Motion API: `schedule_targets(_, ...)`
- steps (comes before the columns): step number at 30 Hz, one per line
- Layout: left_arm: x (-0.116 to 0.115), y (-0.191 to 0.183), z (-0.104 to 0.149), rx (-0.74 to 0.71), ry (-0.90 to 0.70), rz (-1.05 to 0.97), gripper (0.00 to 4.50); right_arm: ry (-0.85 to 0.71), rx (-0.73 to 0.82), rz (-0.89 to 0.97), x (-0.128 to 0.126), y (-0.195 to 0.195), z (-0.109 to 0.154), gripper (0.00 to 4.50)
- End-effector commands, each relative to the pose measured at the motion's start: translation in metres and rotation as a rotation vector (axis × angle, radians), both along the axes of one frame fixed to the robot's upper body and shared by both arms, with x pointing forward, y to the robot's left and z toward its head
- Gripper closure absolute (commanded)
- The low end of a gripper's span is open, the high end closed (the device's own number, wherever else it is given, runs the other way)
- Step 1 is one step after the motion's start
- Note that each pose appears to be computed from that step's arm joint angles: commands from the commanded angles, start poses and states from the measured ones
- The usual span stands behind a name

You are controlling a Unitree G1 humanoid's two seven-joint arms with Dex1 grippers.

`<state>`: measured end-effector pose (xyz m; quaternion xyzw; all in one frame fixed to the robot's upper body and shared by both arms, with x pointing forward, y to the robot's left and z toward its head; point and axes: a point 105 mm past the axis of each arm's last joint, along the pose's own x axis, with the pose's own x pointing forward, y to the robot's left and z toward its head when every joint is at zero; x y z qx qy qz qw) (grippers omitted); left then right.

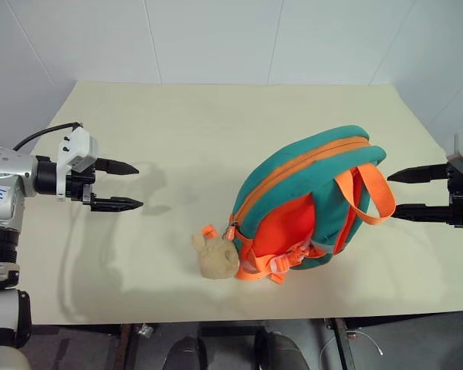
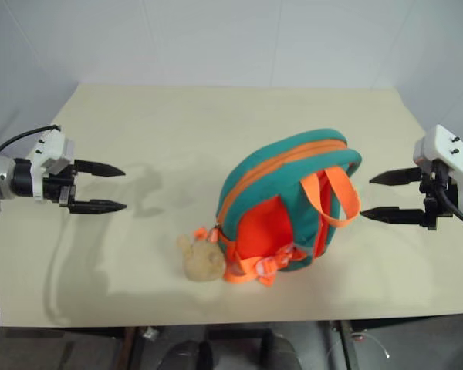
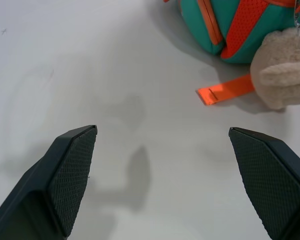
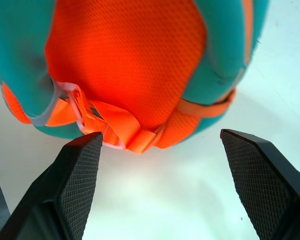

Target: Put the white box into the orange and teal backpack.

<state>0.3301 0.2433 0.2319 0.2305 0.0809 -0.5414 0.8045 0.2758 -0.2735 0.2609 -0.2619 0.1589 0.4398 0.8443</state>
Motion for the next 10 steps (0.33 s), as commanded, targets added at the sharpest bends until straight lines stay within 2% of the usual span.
schedule_targets(1, -0.010, -0.002, 0.023, -0.137, -0.093, -0.080, 0.00, -0.102, -0.012, -0.045, -0.006, -0.023, 0.023, 0.02)
schedule_targets(2, -0.017, -0.006, 0.032, -0.244, -0.119, -0.153, 0.00, -0.119, 0.025, -0.063, -0.005, -0.029, 0.025, 0.02)
schedule_targets(4, -0.023, -0.004, 0.035, -0.329, -0.141, -0.218, 0.00, -0.204, 0.127, -0.076, -0.002, -0.035, 0.035, 0.02)
schedule_targets(5, -0.025, -0.002, 0.036, -0.354, -0.158, -0.234, 0.00, -0.210, 0.121, -0.078, -0.002, -0.038, 0.033, 0.02)
schedule_targets(10, -0.031, -0.005, 0.038, -0.353, -0.170, -0.275, 0.00, -0.204, 0.118, -0.082, 0.001, -0.044, 0.026, 0.02)
